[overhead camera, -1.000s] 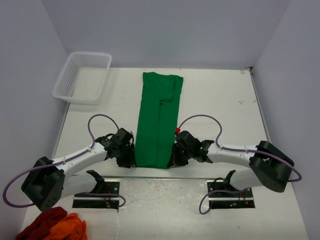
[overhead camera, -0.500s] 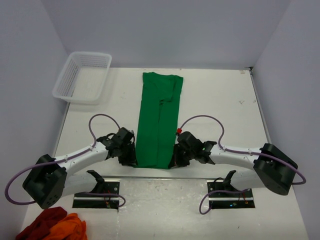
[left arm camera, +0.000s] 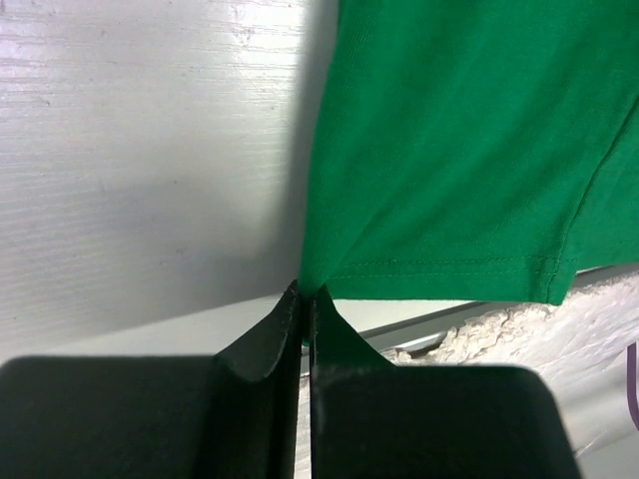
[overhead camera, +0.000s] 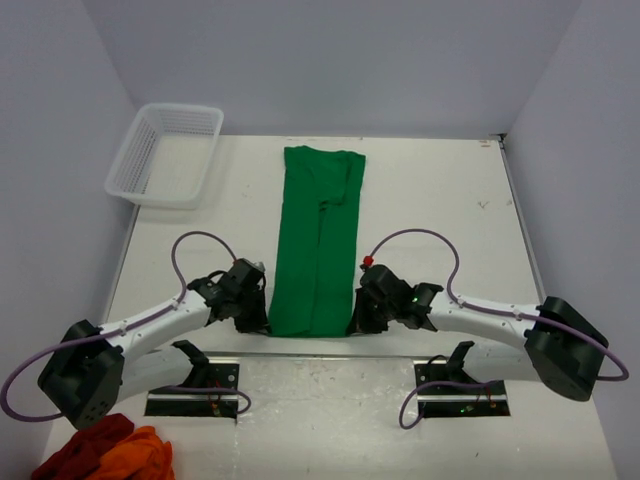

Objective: Fold and stack the t-shirts
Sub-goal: Grab the bottom of the folded rectangular tshirt with both arms

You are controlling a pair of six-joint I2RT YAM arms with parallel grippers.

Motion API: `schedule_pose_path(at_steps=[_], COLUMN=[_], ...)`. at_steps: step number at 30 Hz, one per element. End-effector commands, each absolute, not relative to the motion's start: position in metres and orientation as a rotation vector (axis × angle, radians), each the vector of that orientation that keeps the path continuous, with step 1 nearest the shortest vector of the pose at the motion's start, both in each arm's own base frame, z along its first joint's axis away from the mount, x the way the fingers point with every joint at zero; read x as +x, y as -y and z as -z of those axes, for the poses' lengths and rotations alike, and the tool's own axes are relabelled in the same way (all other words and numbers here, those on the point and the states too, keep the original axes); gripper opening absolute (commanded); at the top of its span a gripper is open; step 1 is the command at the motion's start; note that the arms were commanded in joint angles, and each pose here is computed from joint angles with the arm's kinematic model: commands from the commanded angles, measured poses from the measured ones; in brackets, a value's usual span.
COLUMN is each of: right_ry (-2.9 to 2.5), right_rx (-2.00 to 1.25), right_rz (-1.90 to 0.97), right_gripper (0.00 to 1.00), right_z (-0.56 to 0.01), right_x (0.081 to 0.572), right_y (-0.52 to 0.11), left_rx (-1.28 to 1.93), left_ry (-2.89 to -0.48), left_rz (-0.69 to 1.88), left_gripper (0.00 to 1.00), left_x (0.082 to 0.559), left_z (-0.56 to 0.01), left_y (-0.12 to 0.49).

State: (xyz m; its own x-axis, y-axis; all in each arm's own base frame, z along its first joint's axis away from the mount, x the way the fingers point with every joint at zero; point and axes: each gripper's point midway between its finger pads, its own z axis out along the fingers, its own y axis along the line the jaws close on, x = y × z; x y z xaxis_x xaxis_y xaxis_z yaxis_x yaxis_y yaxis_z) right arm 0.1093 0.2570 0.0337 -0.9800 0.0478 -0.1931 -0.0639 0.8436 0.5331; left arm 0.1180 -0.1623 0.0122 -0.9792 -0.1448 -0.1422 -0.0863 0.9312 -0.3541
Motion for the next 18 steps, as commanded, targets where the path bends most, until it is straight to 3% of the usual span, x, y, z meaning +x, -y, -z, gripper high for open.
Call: schedule_pose_path(at_steps=[1,12,18], right_ry=[-2.804,-2.821,-2.760], right_rx=[0.006,-0.012,-0.058], right_rz=[-0.718,-0.773,-0.676], right_gripper=[0.00,0.00,0.00], right_z=[-0.034,-0.034,-0.063], right_x=[0.112,0.088,0.108], right_y=[-0.240,-0.233,-0.236], left_rx=[-0.171,-0.071,-0.033], left_ry=[-2.942,-2.922,-2.801], left_rz=[0.492,0.637,0.655], left_gripper=[0.00,0.00,0.00], left_x=[0.108,0.101,0.131], left_z=[-0.013,-0.028,-0.059], left_y=[0.153,0.165,0.178])
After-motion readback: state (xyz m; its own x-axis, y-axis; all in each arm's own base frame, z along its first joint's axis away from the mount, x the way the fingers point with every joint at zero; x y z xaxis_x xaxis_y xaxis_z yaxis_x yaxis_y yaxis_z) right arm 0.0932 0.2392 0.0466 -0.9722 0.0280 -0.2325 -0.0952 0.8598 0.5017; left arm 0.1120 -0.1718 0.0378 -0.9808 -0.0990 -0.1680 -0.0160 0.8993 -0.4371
